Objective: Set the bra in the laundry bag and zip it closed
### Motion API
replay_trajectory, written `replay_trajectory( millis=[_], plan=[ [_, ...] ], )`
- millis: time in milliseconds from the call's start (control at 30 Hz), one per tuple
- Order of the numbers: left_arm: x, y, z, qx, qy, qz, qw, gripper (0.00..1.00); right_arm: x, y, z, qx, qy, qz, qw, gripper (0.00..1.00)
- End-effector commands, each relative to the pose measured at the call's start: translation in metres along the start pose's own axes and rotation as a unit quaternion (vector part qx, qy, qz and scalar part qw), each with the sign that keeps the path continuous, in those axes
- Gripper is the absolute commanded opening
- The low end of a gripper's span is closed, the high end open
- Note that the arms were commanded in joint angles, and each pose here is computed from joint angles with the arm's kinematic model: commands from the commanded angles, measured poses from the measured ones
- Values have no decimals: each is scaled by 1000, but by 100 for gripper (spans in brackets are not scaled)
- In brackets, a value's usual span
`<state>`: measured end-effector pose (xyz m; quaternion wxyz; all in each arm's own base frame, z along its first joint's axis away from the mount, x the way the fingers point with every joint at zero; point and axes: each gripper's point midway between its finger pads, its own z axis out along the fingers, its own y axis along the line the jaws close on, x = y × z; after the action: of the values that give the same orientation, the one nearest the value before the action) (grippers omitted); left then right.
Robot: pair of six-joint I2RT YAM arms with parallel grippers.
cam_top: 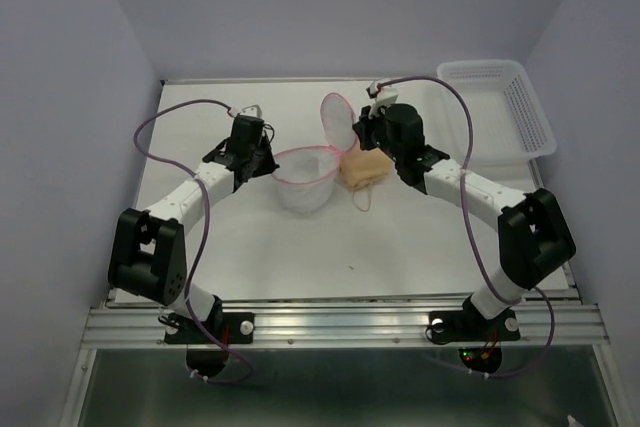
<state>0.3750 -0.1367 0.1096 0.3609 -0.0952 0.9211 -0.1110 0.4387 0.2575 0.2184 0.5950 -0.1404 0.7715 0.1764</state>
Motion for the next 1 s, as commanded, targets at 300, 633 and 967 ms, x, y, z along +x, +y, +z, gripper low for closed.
replay_trajectory(
  millis=[300,633,967],
  plan=[
    [-46,-17,-21,40,-92,-47,994,0,-9,1,29,2,-7,53,999,6],
    [-44,-13,-19,44,-94,-62,993,0,-13,-29,16,89,8,86,992,86],
    [-57,-26,-27,79,-114,-24,990,0,39,-104,-14,173,97,268,943,100]
  ],
)
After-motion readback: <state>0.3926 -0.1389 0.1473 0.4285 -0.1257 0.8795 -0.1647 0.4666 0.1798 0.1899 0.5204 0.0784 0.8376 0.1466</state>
